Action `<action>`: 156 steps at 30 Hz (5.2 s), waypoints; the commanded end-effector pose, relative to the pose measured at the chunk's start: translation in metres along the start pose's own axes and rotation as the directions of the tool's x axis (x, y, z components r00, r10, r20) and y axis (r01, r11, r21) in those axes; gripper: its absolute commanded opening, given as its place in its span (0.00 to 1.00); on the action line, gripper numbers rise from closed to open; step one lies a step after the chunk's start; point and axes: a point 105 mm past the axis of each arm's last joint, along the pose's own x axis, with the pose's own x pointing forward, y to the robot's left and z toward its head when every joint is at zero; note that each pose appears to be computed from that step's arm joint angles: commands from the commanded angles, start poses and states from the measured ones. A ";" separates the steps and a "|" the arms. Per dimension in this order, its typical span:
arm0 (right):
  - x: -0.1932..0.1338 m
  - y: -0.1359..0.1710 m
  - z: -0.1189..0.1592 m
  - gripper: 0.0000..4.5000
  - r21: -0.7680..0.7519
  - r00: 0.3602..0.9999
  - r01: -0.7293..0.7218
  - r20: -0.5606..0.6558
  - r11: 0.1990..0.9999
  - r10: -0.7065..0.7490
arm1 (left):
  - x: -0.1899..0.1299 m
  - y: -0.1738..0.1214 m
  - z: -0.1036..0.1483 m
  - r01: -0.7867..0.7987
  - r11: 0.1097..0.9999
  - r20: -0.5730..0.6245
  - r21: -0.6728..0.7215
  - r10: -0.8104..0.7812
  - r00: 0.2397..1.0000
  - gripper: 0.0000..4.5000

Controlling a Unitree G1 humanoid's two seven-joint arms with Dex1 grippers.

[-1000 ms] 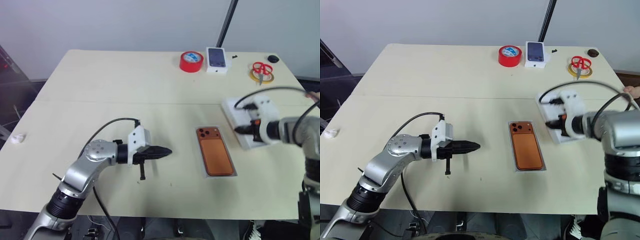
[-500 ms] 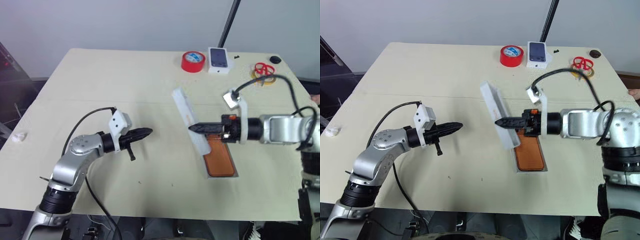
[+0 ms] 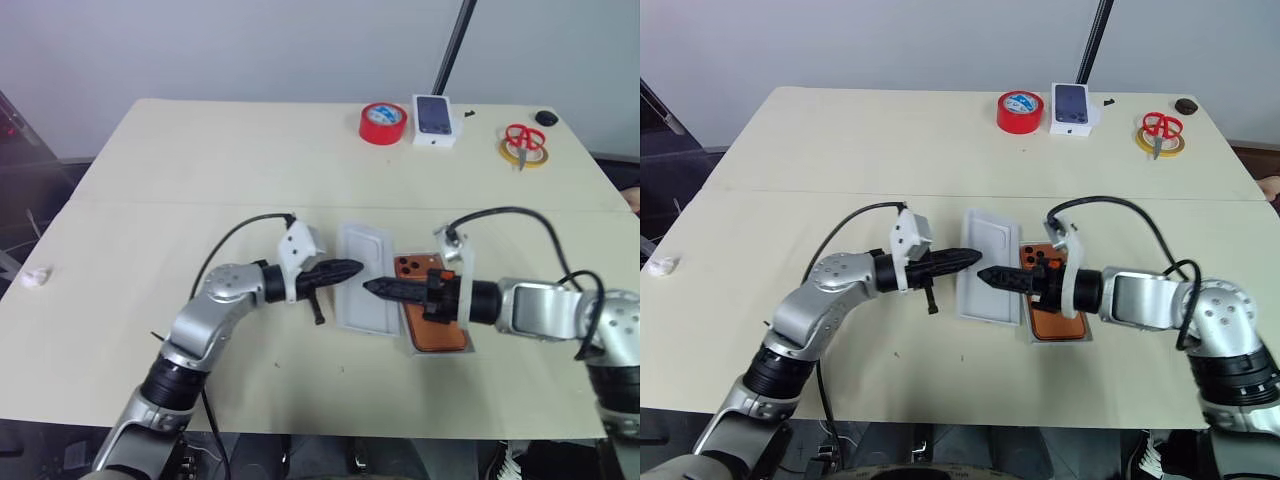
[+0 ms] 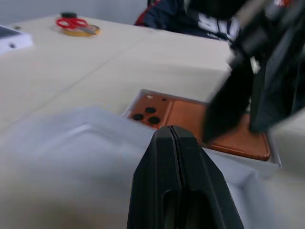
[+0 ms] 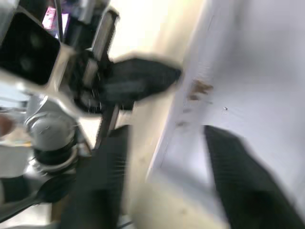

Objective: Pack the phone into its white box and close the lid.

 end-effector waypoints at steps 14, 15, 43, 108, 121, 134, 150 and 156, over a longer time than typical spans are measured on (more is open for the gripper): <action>-0.013 0.008 0.018 0.76 -0.412 0.980 0.170 -0.021 0.895 -0.196 | -0.034 0.036 0.014 -0.139 0.990 0.019 0.039 0.138 0.990 0.00; -0.007 0.009 0.014 0.76 -0.423 0.981 0.159 -0.036 0.892 -0.192 | -0.047 0.042 0.012 -0.170 0.984 0.002 0.043 0.171 0.985 0.00; 0.044 -0.008 -0.056 0.01 -0.923 0.929 -0.282 -0.331 0.262 -0.168 | -0.120 0.045 -0.014 -0.345 0.938 -0.121 0.028 0.346 0.930 0.00; -0.065 -0.078 0.026 0.01 -0.961 0.912 0.095 -0.021 0.260 -0.409 | 0.058 -0.022 -0.002 0.190 0.981 -0.021 -0.040 -0.190 0.981 0.00; -0.082 -0.093 0.041 0.01 -0.982 0.852 0.124 0.030 0.146 -0.523 | 0.040 0.005 -0.002 0.068 0.994 -0.023 -0.086 -0.070 0.997 0.00; -0.057 -0.081 0.021 0.01 -0.978 0.897 0.050 -0.044 0.201 -0.440 | 0.033 0.017 -0.022 0.053 0.998 -0.165 -0.036 -0.058 0.985 0.00; -0.061 -0.072 0.007 0.01 -0.976 0.901 0.003 -0.092 0.217 -0.425 | 0.061 -0.019 -0.018 0.254 0.967 -0.152 -0.032 -0.256 0.955 0.00; -0.068 -0.076 0.005 0.01 -0.974 0.890 0.010 -0.094 0.224 -0.447 | 0.065 -0.023 -0.014 0.269 0.963 -0.143 -0.019 -0.269 0.953 0.00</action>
